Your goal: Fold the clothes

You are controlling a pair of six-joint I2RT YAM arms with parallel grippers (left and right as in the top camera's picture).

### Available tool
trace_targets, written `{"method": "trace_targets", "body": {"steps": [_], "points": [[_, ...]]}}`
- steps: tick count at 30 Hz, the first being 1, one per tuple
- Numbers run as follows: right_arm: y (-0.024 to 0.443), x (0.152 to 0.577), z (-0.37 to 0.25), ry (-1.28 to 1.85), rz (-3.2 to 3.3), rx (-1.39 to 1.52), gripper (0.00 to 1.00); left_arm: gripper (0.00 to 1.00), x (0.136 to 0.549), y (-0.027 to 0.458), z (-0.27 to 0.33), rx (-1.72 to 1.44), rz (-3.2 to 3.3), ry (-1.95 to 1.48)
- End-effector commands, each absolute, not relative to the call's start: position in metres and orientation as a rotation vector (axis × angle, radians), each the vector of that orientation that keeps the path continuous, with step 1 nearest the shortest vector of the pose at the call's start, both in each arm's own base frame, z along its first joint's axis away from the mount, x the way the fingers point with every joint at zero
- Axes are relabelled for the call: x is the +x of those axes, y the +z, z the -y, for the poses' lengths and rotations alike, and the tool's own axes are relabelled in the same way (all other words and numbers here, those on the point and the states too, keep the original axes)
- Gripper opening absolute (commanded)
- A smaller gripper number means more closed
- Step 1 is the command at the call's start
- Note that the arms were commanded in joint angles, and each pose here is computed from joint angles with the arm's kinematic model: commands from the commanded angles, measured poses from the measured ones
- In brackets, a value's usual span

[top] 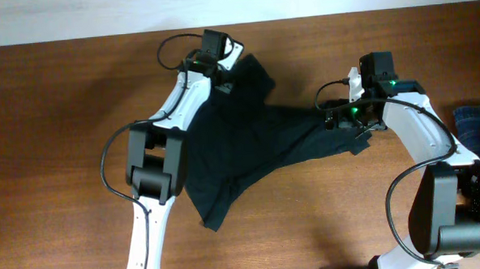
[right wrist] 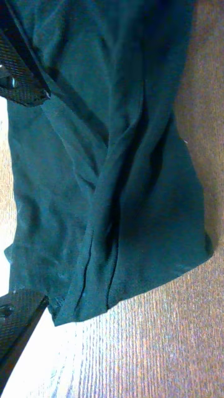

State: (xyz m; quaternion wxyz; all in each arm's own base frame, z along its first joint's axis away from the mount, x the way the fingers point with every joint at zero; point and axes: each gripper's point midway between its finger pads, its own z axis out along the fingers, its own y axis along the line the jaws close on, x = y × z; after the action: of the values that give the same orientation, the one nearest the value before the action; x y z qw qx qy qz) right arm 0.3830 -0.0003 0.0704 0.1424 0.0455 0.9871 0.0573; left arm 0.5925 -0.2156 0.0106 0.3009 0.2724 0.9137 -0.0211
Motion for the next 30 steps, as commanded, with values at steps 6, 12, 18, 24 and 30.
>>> {"method": "trace_targets", "body": {"steps": [6, 12, 18, 24, 30], "points": [[0.066, 0.381, -0.001, 0.179, -2.857, 0.136, 0.99, 0.30, 0.612, -0.012, 0.138, 0.525, -2.510, 0.038], [0.066, 0.381, -0.001, 0.179, -2.859, 0.136, 0.99, 0.30, 0.618, -0.012, 0.105, 0.459, -2.523, 0.058], [0.066, 0.381, -0.001, 0.179, -2.858, 0.136, 0.99, 0.48, 0.628, -0.006, 0.087, 0.414, -2.499, 0.069], [0.066, 0.382, -0.001, 0.179, -2.856, 0.136, 0.99, 0.62, 0.644, 0.045, 0.095, 0.288, -2.444, -0.001], [0.066, 0.382, -0.001, 0.179, -2.857, 0.136, 0.99, 0.77, 0.630, 0.114, 0.115, 0.186, -2.477, -0.156]]}}
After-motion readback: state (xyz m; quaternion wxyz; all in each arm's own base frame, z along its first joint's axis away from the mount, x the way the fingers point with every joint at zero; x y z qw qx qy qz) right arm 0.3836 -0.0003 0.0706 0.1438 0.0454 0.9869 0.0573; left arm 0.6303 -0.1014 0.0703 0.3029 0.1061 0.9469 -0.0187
